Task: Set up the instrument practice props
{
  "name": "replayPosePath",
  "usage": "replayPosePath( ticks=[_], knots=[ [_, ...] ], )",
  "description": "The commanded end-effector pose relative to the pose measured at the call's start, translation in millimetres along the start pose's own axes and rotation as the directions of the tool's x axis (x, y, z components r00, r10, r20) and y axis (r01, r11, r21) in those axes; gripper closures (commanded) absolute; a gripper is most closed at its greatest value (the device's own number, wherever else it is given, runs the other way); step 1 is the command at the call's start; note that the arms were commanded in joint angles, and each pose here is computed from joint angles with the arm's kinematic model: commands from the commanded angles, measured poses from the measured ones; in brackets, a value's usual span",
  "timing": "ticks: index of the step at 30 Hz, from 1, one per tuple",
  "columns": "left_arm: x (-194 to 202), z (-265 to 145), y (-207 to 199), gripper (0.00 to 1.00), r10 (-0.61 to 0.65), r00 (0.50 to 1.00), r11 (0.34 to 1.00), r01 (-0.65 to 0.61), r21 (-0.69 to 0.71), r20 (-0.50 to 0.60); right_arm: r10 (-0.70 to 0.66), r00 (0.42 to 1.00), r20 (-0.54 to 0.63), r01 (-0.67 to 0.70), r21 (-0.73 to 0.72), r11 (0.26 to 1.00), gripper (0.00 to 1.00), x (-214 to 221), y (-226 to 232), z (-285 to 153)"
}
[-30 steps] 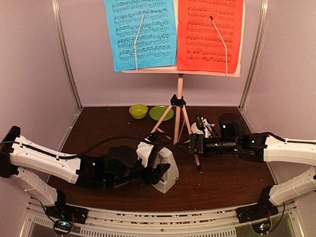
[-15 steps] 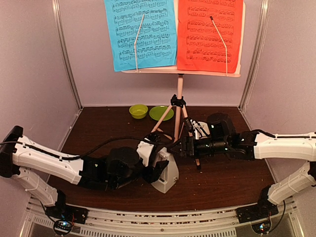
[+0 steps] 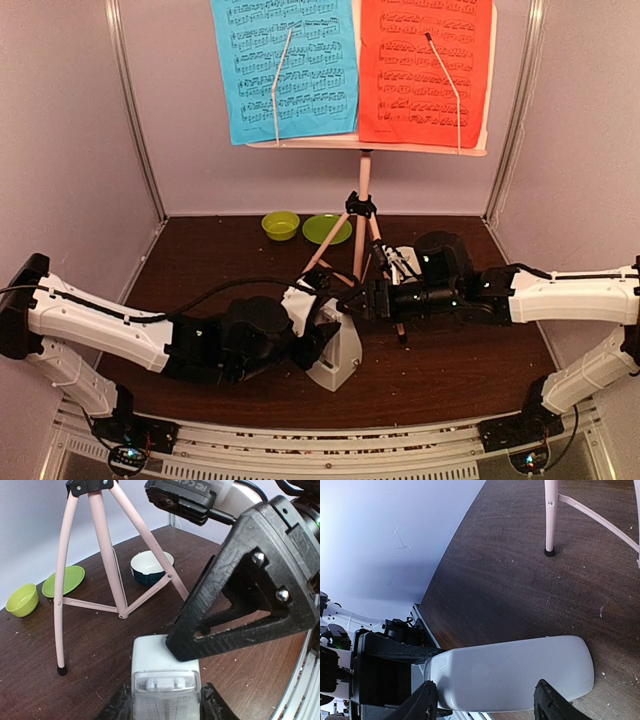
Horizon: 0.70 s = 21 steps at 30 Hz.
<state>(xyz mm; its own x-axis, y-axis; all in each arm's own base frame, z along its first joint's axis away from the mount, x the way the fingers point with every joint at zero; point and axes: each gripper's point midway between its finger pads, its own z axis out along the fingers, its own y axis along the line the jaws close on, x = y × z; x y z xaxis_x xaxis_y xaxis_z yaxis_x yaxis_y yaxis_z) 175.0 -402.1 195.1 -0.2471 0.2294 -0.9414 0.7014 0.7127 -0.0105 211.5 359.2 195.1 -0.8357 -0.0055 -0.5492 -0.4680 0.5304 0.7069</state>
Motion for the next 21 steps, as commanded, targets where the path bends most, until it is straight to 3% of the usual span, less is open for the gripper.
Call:
replayPosePath(
  ticks=[1, 21],
  knots=[
    [-16.4, -1.3, -4.7, 0.6, -0.014, 0.999, 1.0, 0.013, 0.016, 0.04, 0.002, 0.999, -0.041, 0.001, 0.083, 0.997, 0.35, 21.5, -26.6, 5.6],
    [-8.4, -12.9, -25.1, 0.83, 0.087, 0.996, 0.992, -0.088, 0.089, 0.017, -0.011, 0.994, -0.106, 0.034, 0.225, 0.974, 0.39, 49.3, -72.0, 12.8]
  ],
)
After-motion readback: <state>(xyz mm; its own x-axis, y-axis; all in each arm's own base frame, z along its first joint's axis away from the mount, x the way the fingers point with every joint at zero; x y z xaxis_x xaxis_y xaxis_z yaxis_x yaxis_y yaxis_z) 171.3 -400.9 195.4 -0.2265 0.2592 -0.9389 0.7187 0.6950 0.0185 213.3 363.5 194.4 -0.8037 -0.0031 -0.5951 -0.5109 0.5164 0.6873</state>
